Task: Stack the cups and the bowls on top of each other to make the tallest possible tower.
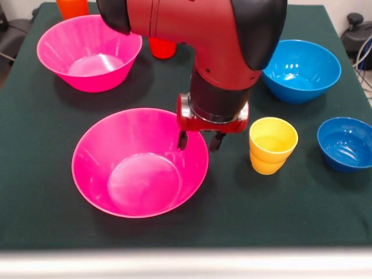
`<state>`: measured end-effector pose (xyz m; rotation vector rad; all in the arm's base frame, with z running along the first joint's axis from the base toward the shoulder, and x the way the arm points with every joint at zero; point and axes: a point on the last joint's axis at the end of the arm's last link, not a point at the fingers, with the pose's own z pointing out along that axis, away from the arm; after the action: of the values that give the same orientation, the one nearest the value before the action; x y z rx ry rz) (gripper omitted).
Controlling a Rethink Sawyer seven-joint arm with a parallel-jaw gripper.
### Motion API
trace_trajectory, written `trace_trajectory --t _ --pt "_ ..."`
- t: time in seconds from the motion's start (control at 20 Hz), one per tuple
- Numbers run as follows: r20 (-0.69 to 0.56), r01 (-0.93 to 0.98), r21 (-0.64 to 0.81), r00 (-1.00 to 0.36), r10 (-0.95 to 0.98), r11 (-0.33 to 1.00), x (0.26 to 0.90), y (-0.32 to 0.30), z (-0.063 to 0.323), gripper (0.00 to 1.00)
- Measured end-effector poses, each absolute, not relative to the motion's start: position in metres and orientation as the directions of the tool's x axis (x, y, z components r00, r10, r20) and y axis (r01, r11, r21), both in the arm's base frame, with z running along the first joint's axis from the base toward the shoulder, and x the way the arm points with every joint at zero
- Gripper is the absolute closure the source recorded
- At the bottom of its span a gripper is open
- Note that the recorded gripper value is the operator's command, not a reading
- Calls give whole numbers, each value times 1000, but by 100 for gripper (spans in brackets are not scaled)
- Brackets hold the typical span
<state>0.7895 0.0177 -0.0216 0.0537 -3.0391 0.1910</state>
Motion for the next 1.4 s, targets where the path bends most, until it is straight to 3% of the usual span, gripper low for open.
trace_trajectory --t 0.35,0.85,1.4 --pt "110 -26 -100 -994 -15 995 795 21 3 0" --pt "127 41 66 -991 33 997 789 60 37 0" --pt "203 61 134 -979 33 989 751 86 42 0"
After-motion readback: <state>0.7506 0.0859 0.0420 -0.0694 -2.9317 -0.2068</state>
